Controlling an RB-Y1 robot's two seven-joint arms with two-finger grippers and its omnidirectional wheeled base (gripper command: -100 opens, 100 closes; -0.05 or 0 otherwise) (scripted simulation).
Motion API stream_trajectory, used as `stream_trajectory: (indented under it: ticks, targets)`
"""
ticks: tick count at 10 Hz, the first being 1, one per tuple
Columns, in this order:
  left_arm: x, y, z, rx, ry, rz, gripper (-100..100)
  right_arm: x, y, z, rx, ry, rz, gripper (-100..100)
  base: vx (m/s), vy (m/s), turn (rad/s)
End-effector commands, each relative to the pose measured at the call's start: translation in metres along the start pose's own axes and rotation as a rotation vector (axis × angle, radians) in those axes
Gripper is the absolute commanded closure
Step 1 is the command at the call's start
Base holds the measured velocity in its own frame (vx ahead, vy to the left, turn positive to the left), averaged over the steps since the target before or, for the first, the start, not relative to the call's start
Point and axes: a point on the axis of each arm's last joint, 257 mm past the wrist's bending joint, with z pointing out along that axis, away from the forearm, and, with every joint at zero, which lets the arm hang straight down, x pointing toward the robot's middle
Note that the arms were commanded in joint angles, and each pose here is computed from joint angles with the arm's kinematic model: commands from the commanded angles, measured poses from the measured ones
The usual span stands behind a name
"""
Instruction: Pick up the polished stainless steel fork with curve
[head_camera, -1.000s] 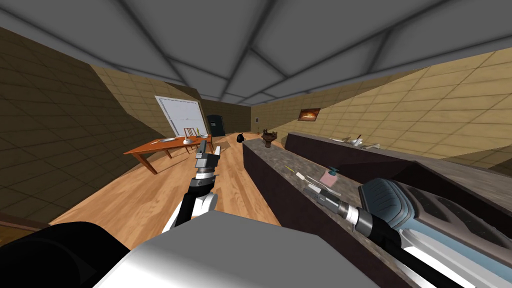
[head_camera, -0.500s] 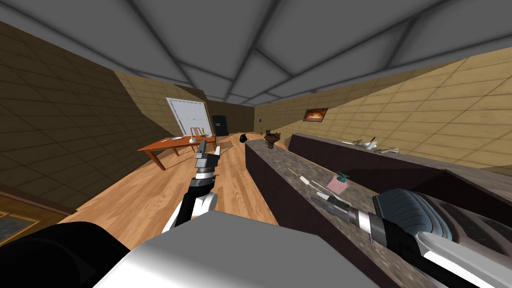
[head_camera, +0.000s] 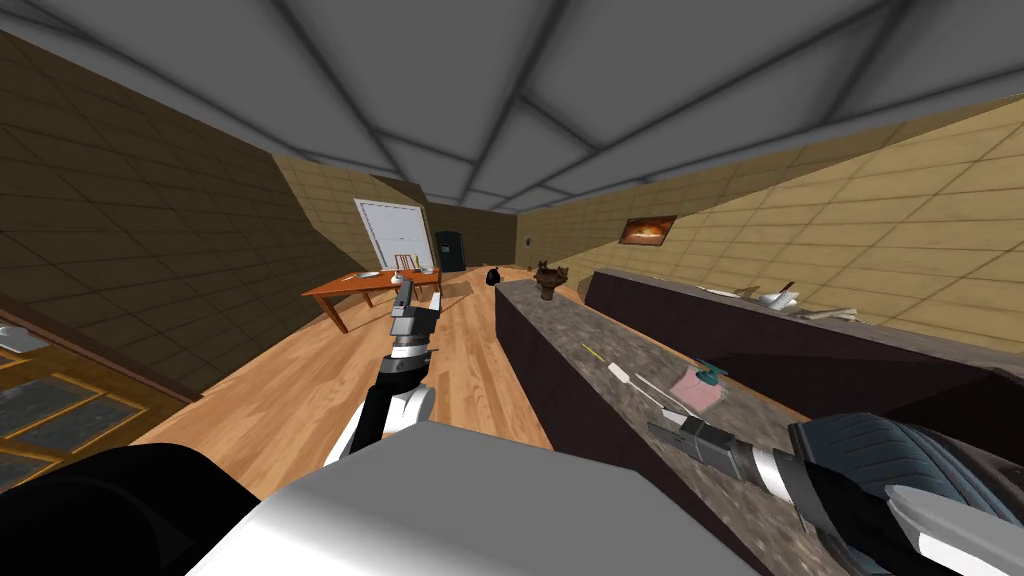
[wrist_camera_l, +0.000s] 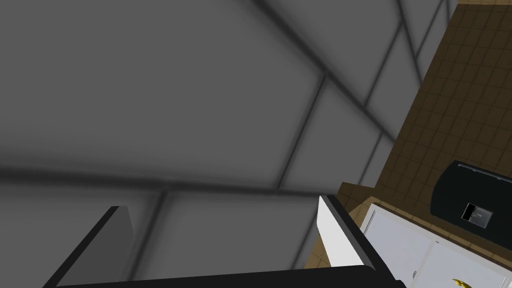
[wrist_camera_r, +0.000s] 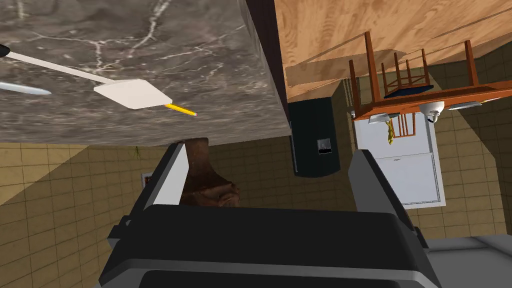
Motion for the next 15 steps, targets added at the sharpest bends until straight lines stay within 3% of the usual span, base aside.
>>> stream_trajectory:
  ticks: [1,3,5,6,7,8,10,12,14,15]
  targets:
    - [0.000,0.000,0.000,0.000,0.000,0.000,0,0.015,-0.011,-0.007,0.024,0.057,-0.019,-100,0.070,-0.078,0.101]
    - [0.000,0.000,0.000,0.000,0.000,0.000,0,0.062,-0.038,-0.035,0.084,0.199,-0.030,-100,0.058,-0.074,0.189]
    - [0.000,0.000,0.000,0.000,0.000,0.000,0,0.060,-0.040,-0.037,0.086,0.207,-0.040,-100,0.036,-0.060,0.024]
    - [0.000,0.000,0.000,0.000,0.000,0.000,0,0.081,-0.053,-0.053,0.113,0.279,-0.048,-100,0.034,-0.041,0.117]
    - [0.000,0.000,0.000,0.000,0.000,0.000,0,0.081,-0.053,-0.053,0.113,0.279,-0.048,-100,0.031,-0.042,0.105]
    - [0.000,0.000,0.000,0.000,0.000,0.000,0,0.101,-0.064,-0.070,0.138,0.348,-0.055,-100,0.046,-0.056,0.129]
    - [0.000,0.000,0.000,0.000,0.000,0.000,0,0.101,-0.064,-0.070,0.138,0.348,-0.055,-100,0.022,-0.041,0.040]
    - [0.000,0.000,0.000,0.000,0.000,0.000,0,0.136,-0.080,-0.105,0.176,0.473,-0.065,-100,0.042,-0.055,0.184]
    - [0.000,0.000,0.000,0.000,0.000,0.000,0,0.136,-0.080,-0.105,0.176,0.473,-0.065,-100,0.026,-0.054,0.015]
    - [0.000,0.000,0.000,0.000,0.000,0.000,0,0.151,-0.085,-0.122,0.190,0.528,-0.067,-100,0.030,-0.044,0.108]
